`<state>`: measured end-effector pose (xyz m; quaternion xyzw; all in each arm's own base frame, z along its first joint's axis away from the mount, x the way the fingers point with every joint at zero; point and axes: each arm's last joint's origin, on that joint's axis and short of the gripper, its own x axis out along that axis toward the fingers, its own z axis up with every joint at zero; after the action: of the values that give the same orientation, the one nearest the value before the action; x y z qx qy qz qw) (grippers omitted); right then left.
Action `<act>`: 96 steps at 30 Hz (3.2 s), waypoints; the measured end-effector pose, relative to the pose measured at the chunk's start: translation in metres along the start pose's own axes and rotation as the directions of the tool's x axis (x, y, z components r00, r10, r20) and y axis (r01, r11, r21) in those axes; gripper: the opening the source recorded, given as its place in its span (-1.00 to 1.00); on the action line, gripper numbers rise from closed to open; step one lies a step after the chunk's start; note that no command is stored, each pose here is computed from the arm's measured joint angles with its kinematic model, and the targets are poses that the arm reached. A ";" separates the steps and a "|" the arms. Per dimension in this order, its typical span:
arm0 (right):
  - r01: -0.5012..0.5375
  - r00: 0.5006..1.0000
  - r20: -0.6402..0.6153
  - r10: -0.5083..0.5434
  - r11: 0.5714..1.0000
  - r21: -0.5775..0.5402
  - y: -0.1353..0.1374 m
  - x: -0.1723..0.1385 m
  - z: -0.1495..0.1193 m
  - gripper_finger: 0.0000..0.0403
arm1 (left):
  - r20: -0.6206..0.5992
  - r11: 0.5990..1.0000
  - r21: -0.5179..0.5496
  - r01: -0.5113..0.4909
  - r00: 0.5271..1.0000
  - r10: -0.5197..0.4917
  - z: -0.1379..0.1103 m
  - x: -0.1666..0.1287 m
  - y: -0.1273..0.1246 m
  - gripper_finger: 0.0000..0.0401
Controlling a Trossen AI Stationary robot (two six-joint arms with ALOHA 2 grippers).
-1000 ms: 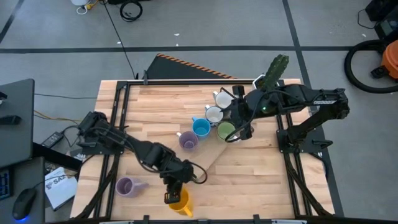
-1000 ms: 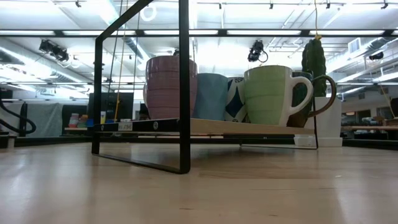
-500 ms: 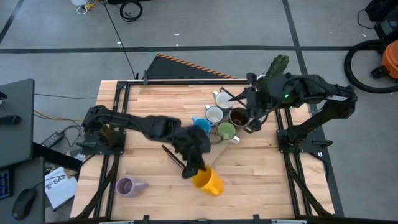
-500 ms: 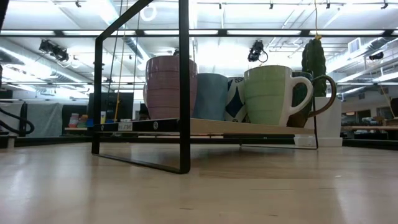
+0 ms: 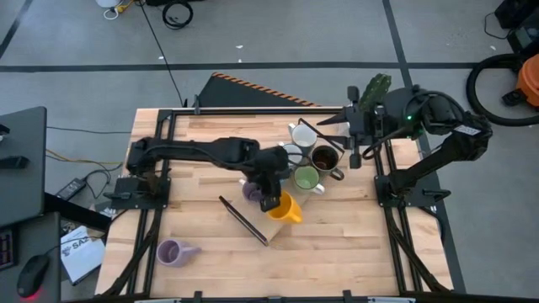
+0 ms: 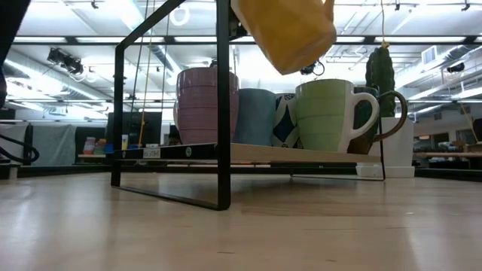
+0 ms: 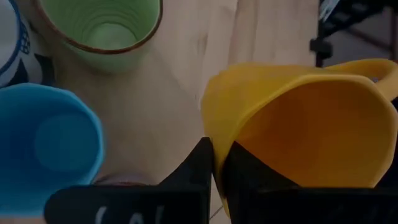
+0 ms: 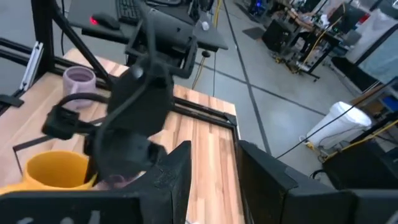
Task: Place coffee mugs
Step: Put the yellow mug on the shelf, then put the purple mug on the shelf
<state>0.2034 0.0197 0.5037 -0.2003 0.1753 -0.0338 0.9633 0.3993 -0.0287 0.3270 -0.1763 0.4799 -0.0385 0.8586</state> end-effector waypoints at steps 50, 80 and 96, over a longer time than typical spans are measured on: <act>-0.047 0.999 0.013 0.047 0.999 -0.022 0.004 0.005 -0.002 -0.33 | -0.178 0.942 0.129 -0.310 0.927 0.330 0.030 0.064 0.029 -0.28; -0.059 0.998 -0.009 0.060 0.995 0.075 -0.001 -0.022 -0.010 -0.33 | 0.035 0.854 0.240 -0.463 0.883 0.469 -0.054 -0.056 -0.134 -0.23; -0.228 0.974 0.045 0.224 0.966 0.119 0.004 -0.022 -0.008 -0.33 | -0.047 0.872 -0.113 -0.477 0.879 0.475 -0.153 -0.036 -0.194 -0.23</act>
<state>0.1801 0.0235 0.5018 -0.1196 0.1793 0.0684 0.9741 0.2721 -0.2421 0.3492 -0.1044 0.5175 0.2015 0.8250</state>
